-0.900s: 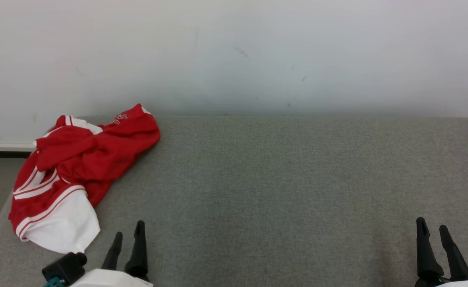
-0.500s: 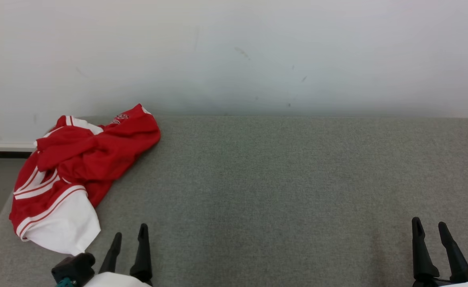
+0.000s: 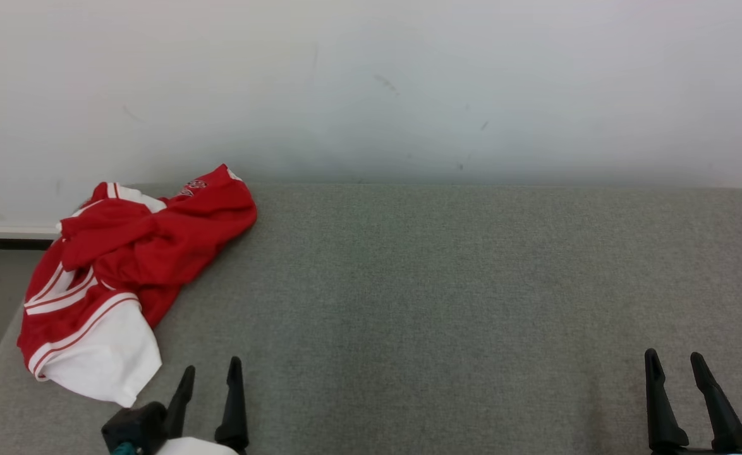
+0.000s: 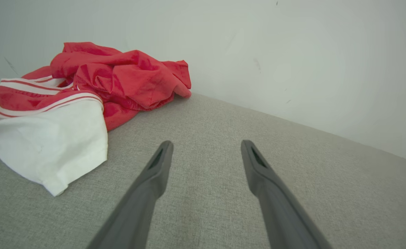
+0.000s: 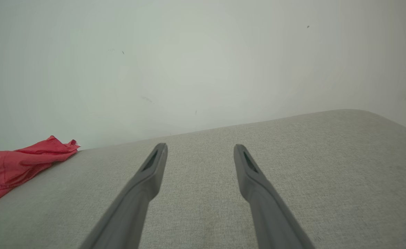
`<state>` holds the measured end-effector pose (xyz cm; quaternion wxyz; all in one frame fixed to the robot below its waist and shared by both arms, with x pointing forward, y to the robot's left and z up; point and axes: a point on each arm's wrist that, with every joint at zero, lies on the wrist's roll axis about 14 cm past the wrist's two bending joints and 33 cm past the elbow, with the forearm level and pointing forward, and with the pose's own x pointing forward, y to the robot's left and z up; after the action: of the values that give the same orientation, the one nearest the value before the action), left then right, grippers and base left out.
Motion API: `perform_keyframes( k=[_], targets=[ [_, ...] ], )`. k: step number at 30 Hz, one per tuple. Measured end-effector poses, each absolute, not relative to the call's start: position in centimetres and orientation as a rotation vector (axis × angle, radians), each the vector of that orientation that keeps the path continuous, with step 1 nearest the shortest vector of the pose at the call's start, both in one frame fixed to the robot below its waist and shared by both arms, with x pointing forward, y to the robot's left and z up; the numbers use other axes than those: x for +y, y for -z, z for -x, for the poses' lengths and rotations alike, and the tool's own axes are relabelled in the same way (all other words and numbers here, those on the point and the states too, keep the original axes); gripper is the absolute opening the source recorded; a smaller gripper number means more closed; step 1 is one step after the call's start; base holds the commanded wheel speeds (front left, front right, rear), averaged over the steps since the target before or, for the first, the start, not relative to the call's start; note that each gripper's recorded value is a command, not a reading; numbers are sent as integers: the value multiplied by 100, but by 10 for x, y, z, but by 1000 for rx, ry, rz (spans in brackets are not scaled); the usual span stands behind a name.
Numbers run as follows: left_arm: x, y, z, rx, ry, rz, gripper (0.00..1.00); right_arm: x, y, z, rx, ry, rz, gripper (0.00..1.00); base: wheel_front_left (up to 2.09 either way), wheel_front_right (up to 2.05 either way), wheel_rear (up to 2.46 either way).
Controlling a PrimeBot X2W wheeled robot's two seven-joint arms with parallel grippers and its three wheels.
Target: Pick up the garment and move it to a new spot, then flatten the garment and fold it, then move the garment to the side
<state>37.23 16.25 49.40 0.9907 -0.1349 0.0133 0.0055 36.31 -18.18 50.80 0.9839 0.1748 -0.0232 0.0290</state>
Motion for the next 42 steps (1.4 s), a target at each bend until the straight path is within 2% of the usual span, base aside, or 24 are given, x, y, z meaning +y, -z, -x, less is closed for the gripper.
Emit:
perform_keyframes(
  k=[42],
  targets=[
    [161,-501,-362,-65,15,-92,100,-172,-498,-351,-56,-88,-172,100,0,0,0]
  ],
)
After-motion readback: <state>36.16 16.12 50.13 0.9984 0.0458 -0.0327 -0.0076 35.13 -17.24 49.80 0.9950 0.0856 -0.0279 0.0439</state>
